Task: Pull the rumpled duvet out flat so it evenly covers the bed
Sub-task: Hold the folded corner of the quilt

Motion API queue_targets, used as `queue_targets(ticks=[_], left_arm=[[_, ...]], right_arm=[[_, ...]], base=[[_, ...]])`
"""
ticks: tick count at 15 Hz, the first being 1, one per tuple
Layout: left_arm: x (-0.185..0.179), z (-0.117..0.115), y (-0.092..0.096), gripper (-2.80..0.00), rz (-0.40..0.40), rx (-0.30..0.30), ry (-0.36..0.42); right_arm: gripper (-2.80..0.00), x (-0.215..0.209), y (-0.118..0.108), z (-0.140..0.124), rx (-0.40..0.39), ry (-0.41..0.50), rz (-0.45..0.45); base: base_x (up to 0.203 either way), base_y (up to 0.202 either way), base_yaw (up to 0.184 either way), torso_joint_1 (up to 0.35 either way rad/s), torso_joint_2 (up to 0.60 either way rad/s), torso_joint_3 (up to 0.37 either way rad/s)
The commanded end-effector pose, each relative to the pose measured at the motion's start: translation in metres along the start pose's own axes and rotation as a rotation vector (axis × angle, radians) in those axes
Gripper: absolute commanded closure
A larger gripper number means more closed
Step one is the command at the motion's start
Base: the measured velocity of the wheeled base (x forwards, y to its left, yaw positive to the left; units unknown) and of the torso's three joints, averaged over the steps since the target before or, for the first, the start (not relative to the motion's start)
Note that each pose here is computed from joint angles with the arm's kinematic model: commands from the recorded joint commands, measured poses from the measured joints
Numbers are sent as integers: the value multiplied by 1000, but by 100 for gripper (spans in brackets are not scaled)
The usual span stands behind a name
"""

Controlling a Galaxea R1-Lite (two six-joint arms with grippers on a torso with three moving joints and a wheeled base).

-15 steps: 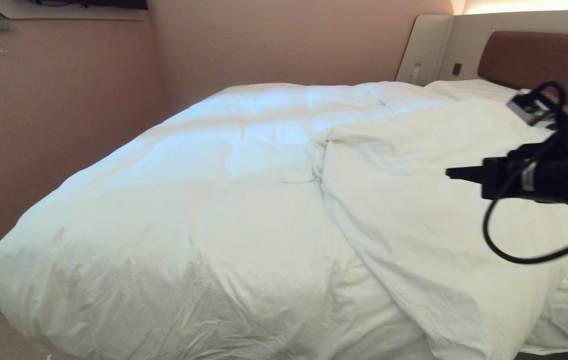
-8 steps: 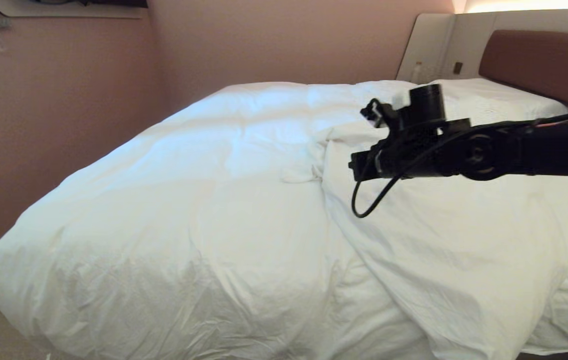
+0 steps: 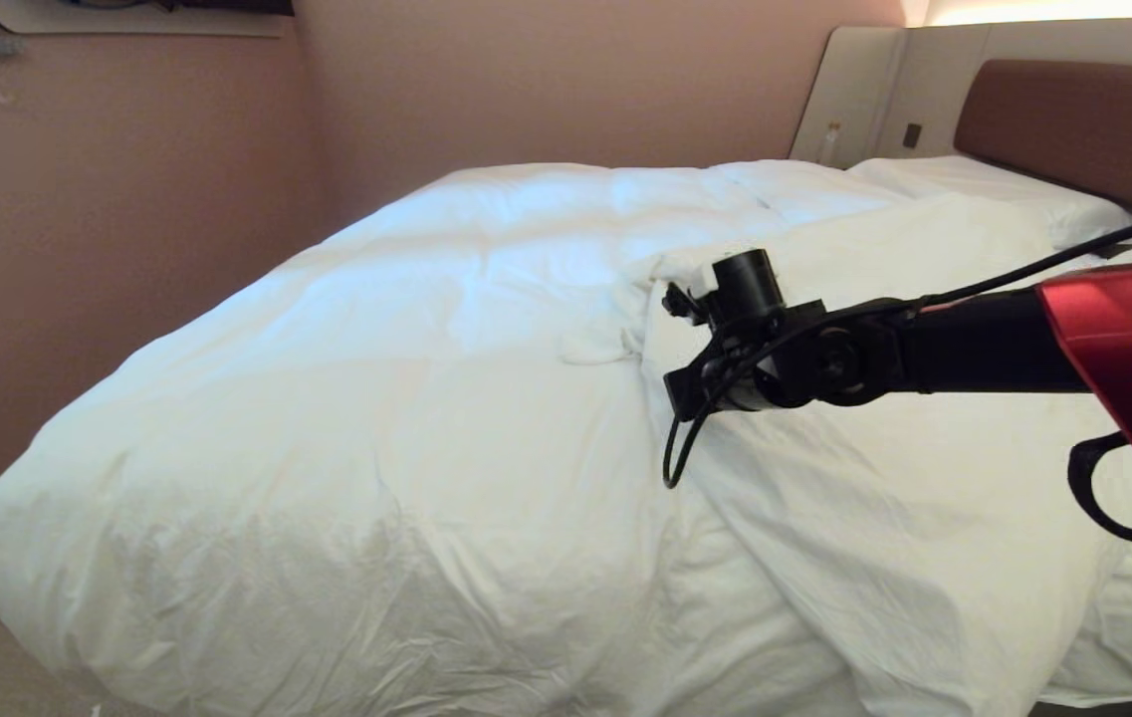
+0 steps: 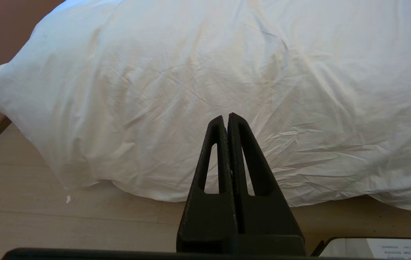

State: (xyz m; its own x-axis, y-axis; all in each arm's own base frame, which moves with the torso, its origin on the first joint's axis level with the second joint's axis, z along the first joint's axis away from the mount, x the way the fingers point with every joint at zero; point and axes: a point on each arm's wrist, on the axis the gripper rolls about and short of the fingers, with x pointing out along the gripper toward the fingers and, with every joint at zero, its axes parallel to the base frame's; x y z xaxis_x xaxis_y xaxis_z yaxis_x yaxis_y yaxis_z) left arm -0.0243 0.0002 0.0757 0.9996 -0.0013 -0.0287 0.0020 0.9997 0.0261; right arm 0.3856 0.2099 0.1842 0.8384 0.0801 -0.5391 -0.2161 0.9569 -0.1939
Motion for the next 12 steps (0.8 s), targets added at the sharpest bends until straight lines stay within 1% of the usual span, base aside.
queue_targets(ticks=[1,2,4,6,10,12], left_arm=[[0,0,0,0,1,0,0],[0,0,0,0,1,0,0],[0,0,0,0,1,0,0],[0,0,0,0,1,0,0],[0,0,0,0,0,0,0],[0,0,0,0,1,0,0]], right_arm=[[0,6,1,-3,-2,12,-63],[-280,9,2,-5,-3,17,-58],[-280,11,5,-5,6,5,-47],[-280,9,12,-2,12,-31,-33],[-280,2,33,-1,-21,-47,6],[-280,12,39,-8,-41,-27,-9]], base=[[0,0,0,0,0,0],[0,0,0,0,0,0],[0,0,0,0,0,0],[0,0,0,0,0,0],[0,0,0,0,0,0],[0,0,0,0,0,0]])
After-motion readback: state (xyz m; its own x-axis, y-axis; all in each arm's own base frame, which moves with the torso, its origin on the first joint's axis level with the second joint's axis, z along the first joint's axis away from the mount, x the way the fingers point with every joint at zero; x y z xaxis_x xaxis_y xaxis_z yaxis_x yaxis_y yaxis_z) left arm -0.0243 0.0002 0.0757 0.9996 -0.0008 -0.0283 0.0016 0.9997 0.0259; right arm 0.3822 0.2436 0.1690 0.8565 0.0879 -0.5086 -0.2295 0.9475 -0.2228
